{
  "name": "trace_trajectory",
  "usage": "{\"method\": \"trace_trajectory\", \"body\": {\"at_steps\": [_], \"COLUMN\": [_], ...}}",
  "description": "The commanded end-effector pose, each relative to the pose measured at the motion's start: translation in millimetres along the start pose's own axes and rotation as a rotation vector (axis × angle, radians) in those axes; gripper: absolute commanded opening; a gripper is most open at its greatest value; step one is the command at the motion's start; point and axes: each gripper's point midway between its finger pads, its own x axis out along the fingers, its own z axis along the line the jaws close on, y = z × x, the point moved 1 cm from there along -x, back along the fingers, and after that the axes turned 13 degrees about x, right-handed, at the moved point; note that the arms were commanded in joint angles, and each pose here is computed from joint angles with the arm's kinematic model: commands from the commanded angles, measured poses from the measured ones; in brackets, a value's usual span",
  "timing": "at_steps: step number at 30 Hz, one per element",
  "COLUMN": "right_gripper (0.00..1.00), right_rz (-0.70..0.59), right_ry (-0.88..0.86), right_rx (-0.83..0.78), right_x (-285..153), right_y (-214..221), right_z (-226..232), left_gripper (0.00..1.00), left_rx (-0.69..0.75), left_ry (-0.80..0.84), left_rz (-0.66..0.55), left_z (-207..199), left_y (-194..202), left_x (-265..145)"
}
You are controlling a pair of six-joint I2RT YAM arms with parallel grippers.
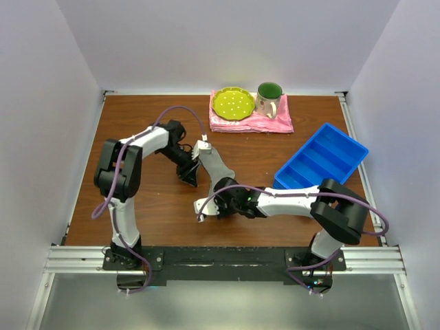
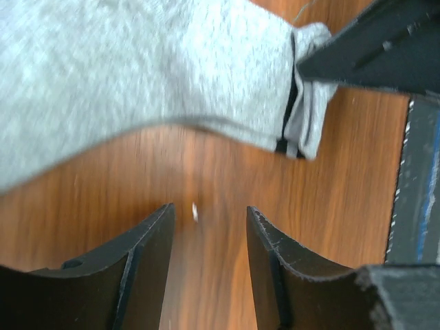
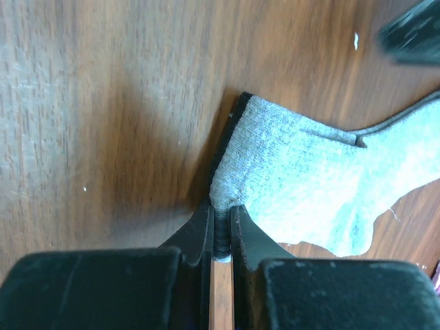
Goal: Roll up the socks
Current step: Roll the sock at the center of the board.
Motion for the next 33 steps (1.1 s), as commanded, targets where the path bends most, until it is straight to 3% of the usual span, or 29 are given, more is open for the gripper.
{"method": "trace_trajectory", "body": {"at_steps": [1,14,33], "right_gripper": [0.0,0.0,0.0], "right_rz": [0.041,0.071,0.125], "right_ry": [-0.121,-0.348,-0.692], "right_rx": [0.01,0.171,0.437], "right_x": [5,9,25], "right_y": [6,2,9], "right_z": [20,12,-7], "left_gripper": [0.5,0.46,0.49], "left_rx": [0.166,0.47,0.622], "left_ry": [-0.132,-0.278,-0.335], "left_rz": [-0.064,-0.086,-0.078], "left_z": [8,-15,-35], "left_y": [-8,10,27], "left_x": [-32,-51,-39]}}
